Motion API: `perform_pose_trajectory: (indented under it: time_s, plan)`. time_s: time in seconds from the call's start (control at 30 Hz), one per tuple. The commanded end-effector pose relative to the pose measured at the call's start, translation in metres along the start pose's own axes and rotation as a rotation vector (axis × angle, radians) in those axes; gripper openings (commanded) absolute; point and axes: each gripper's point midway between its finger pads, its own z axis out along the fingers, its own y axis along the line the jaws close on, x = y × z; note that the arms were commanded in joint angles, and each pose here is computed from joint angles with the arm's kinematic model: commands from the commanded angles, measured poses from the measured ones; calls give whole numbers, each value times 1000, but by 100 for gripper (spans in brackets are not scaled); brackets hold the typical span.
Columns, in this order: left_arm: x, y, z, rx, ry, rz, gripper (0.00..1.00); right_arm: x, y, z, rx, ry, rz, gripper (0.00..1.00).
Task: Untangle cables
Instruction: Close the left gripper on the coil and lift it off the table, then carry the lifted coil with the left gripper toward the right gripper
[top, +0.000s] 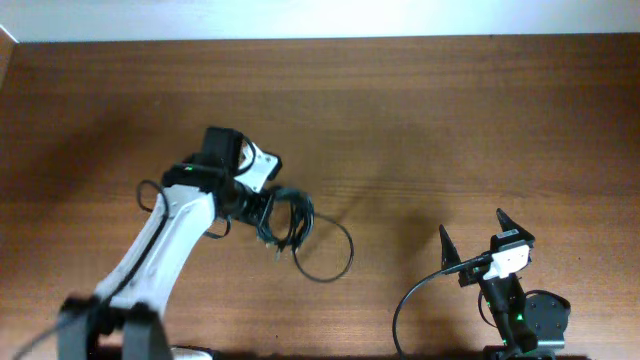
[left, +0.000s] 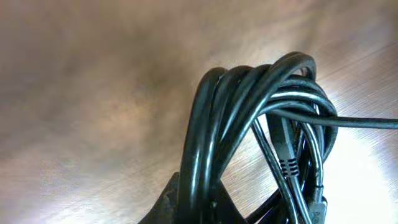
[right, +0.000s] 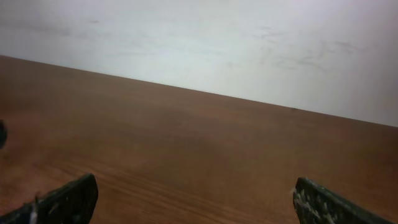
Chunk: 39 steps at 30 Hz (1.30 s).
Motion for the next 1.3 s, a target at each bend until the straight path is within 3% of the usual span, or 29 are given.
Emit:
perform_pose_trajectory:
  time_s: [0.0, 0.27, 0.57, 0.77, 0.87, 1.13, 1.27]
  plan:
    - [-32, -18, -61, -11, -215, 69, 0, 2, 0, 0, 5, 3, 1, 99]
    - [-36, -44, -154, -77, -508, 162, 0, 2, 0, 0, 5, 3, 1, 99]
    - [-35, -52, -162, -56, -540, 178, 0, 0, 0, 0, 6, -7, -2, 99]
    - [-39, -71, -166, 47, -572, 215, 0, -61, -2, -8, -11, -228, 185, 99]
    - [-41, -77, -168, 79, -589, 230, 0, -93, 17, -20, -128, -268, 190, 99]
    - [-43, -89, -172, 156, -607, 225, 0, -152, 27, -66, -136, -150, 227, 99]
    - [-53, -108, -186, 260, -676, 252, 0, -165, 34, -74, -164, 10, 280, 99]
